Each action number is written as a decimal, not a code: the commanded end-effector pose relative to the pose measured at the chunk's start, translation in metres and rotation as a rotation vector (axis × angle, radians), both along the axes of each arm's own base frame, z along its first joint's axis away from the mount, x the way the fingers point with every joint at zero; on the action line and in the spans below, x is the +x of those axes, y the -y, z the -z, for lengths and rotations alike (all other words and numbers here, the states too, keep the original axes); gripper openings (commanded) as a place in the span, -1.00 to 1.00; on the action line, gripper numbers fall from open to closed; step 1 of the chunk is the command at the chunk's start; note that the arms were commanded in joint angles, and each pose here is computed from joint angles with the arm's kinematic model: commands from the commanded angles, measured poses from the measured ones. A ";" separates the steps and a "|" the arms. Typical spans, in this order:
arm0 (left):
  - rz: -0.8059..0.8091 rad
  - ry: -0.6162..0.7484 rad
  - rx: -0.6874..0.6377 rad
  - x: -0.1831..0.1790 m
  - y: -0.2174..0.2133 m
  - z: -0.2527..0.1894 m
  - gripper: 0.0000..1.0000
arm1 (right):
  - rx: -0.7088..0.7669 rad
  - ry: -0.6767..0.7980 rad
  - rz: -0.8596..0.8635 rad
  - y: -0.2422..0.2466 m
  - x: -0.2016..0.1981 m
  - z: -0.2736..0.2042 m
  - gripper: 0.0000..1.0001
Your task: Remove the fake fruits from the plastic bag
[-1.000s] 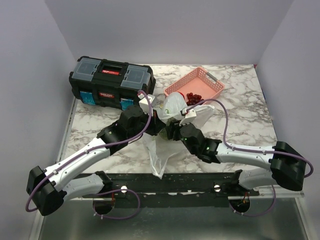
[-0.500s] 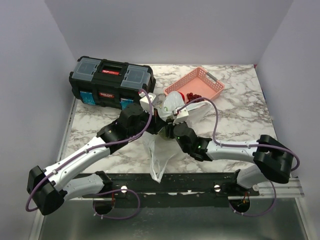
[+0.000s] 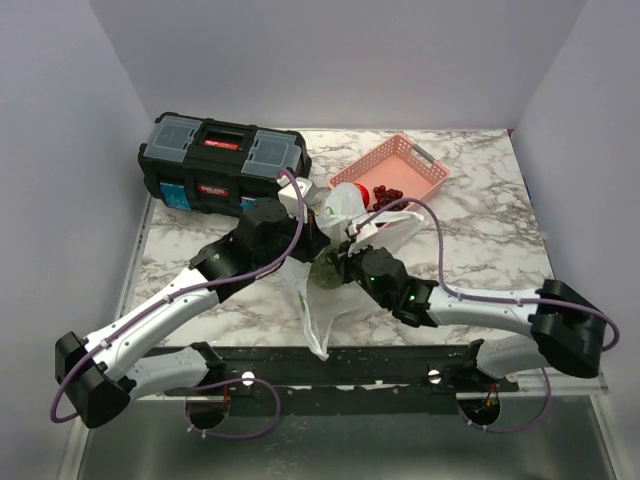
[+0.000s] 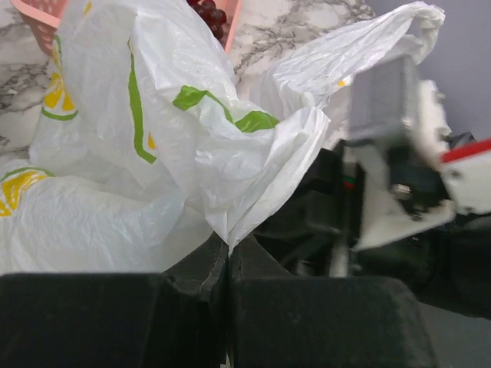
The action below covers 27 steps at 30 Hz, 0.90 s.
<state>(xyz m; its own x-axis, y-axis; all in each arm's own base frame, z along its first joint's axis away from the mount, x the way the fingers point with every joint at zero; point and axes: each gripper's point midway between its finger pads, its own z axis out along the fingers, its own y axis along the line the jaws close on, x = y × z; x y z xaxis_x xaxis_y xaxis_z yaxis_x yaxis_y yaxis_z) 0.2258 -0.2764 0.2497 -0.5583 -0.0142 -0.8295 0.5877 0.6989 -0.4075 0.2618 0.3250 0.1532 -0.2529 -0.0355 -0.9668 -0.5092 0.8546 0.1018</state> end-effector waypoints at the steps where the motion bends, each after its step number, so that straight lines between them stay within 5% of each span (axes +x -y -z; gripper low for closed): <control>1: -0.116 0.010 0.046 0.017 -0.019 -0.003 -1.00 | 0.115 -0.040 -0.233 -0.013 -0.043 -0.026 -0.99; 15: -0.224 0.126 -0.080 0.020 -0.046 -0.052 -1.00 | 0.116 -0.150 -0.374 -0.003 -0.083 -0.012 -0.99; 27: -0.143 0.062 -0.051 0.015 -0.031 -0.028 -1.00 | 0.306 -0.091 -0.625 -0.015 -0.126 -0.084 -0.99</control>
